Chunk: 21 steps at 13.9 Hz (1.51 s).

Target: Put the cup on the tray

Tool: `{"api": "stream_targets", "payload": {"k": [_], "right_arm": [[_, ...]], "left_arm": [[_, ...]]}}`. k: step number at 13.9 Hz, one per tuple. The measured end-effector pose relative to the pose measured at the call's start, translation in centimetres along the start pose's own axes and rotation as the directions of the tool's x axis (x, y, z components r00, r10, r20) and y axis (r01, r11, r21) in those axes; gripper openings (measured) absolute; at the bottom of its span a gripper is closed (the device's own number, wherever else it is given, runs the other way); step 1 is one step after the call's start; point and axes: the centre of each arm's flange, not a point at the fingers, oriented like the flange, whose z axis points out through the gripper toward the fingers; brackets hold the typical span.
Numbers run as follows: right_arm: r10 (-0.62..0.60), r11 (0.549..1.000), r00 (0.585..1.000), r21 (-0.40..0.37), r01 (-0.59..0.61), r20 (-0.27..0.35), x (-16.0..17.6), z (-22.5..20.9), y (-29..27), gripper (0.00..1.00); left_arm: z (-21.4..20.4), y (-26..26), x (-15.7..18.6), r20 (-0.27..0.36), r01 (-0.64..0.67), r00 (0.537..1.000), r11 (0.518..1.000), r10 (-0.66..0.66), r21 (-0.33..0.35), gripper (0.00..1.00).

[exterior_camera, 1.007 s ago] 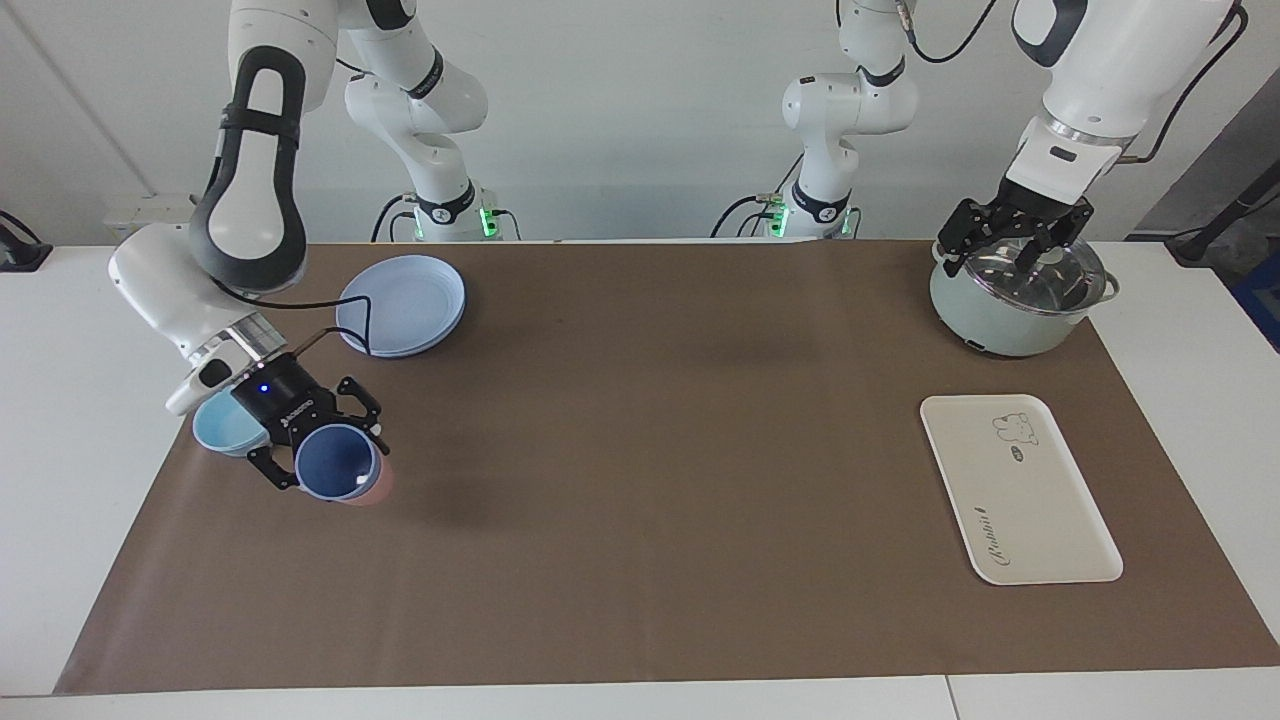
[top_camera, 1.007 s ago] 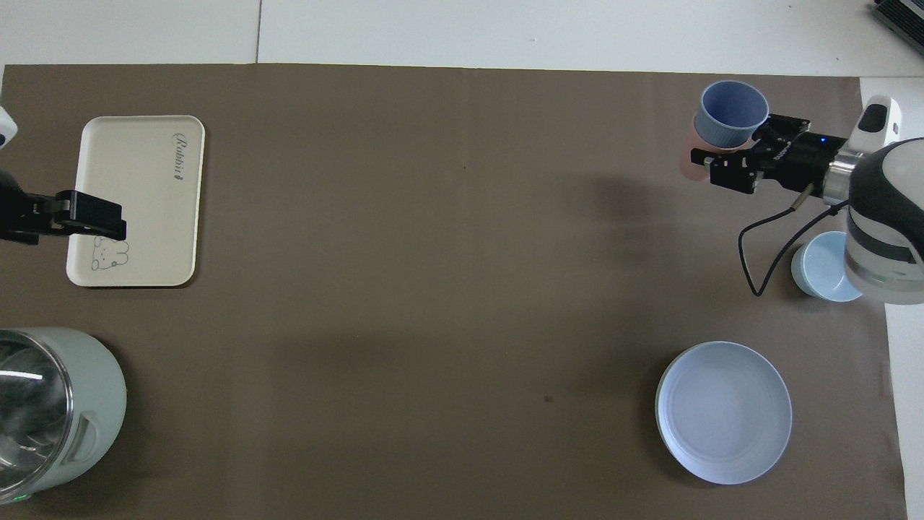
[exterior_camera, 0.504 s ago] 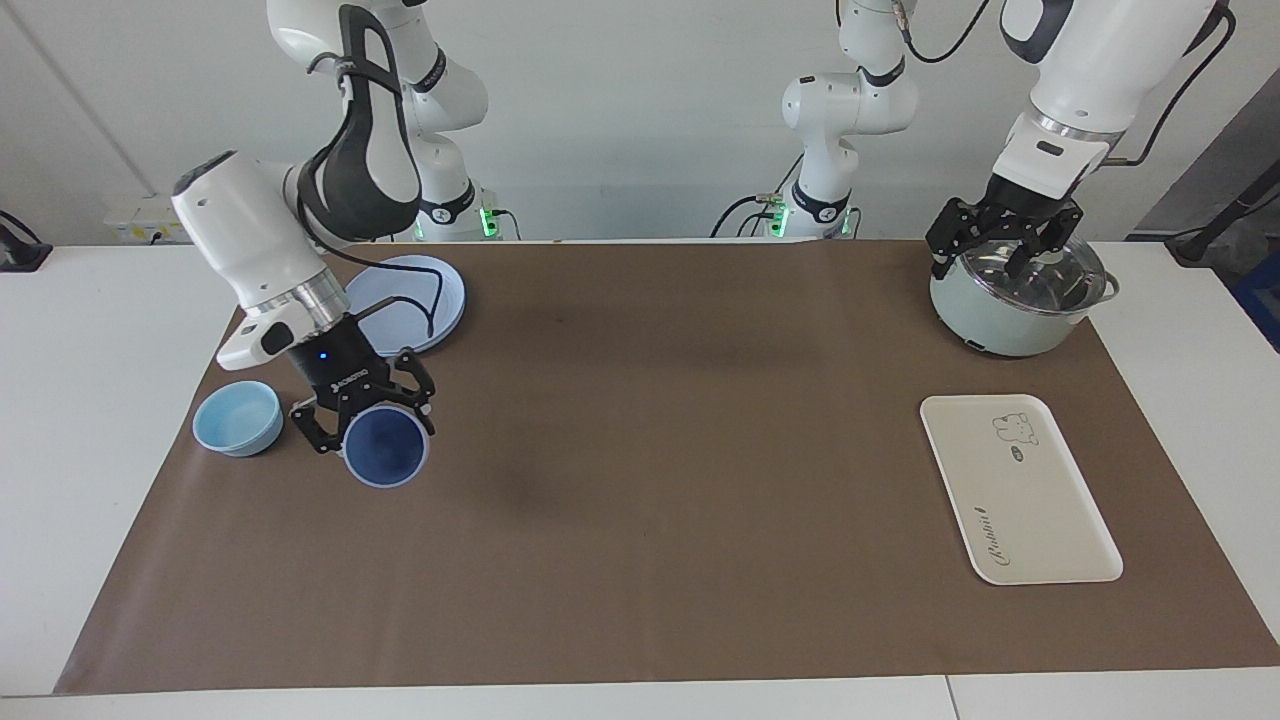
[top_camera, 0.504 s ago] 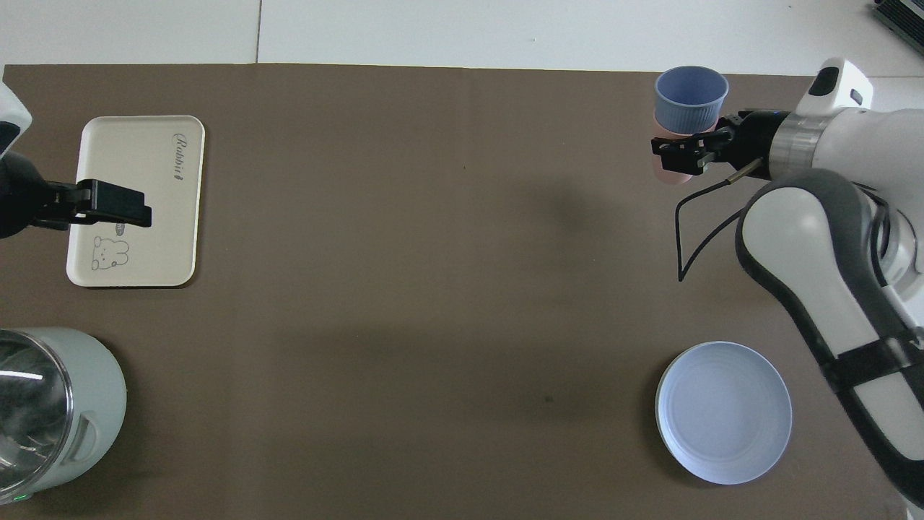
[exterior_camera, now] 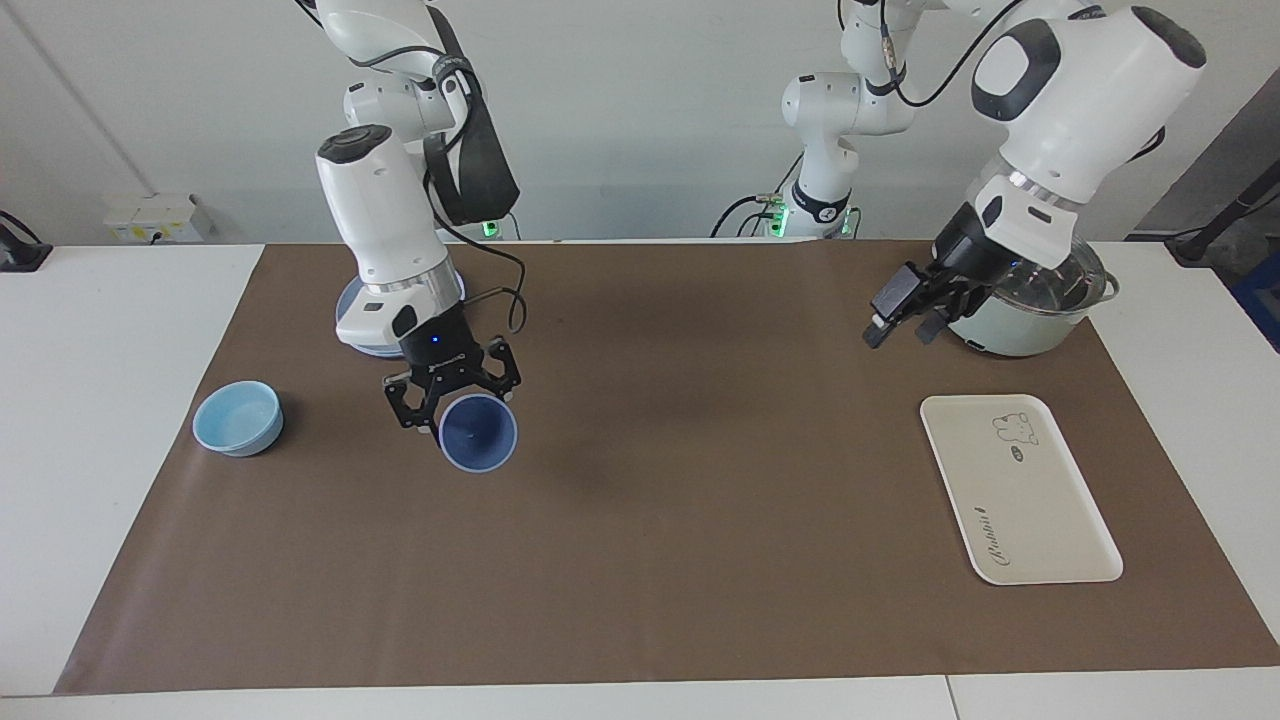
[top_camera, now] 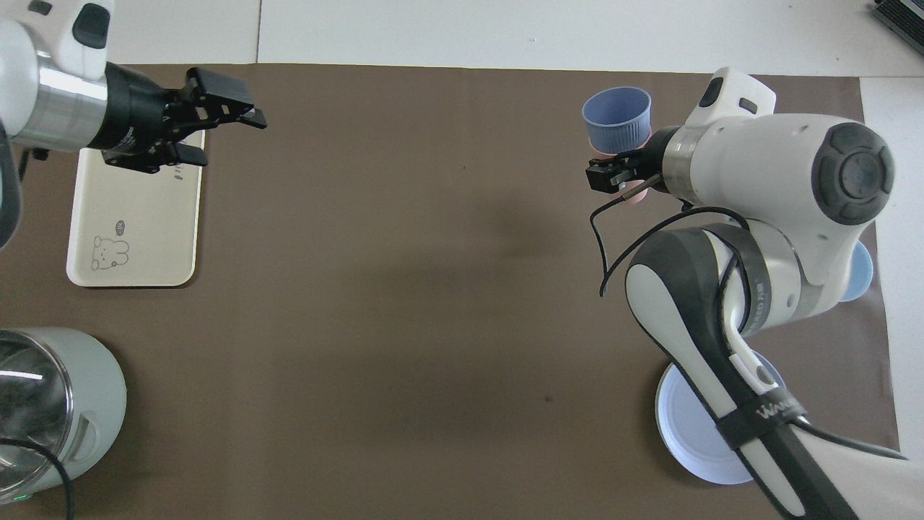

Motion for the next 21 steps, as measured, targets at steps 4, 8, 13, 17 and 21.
{"api": "stream_targets", "payload": {"k": [4, 8, 13, 17, 21], "right_arm": [[-0.020, 0.999, 0.997, -0.035, 0.023, 0.078, 0.1, -0.2, -5.4, 0.84], [-0.055, 0.994, 0.988, -0.087, 0.068, 0.146, -0.4, -0.3, -12.2, 0.84], [-0.092, 0.983, 0.975, -0.137, 0.121, 0.200, -1.0, -0.3, -14.5, 0.84], [-0.095, 0.979, 0.972, -0.155, 0.130, 0.214, -1.0, -0.6, -14.1, 0.84], [-0.091, 0.978, 0.967, -0.160, 0.131, 0.238, -1.3, -0.6, -13.9, 0.84]], "left_arm": [[6.9, 8.1, -2.0, -0.059, 0.118, 0.990, 0.987, -0.125, -0.110, 0.91], [10.6, 12.9, -6.1, -0.017, 0.160, 0.986, 0.973, -0.165, -0.165, 0.81], [14.9, 14.2, -8.9, 0.039, 0.137, 0.990, 0.983, -0.134, -0.125, 0.62], [18.7, 15.1, -13.0, 0.107, 0.109, 0.989, 0.991, -0.100, -0.082, 0.44], [18.9, 15.2, -13.4, 0.143, 0.140, 0.982, 0.985, -0.125, -0.100, 0.36]]}}
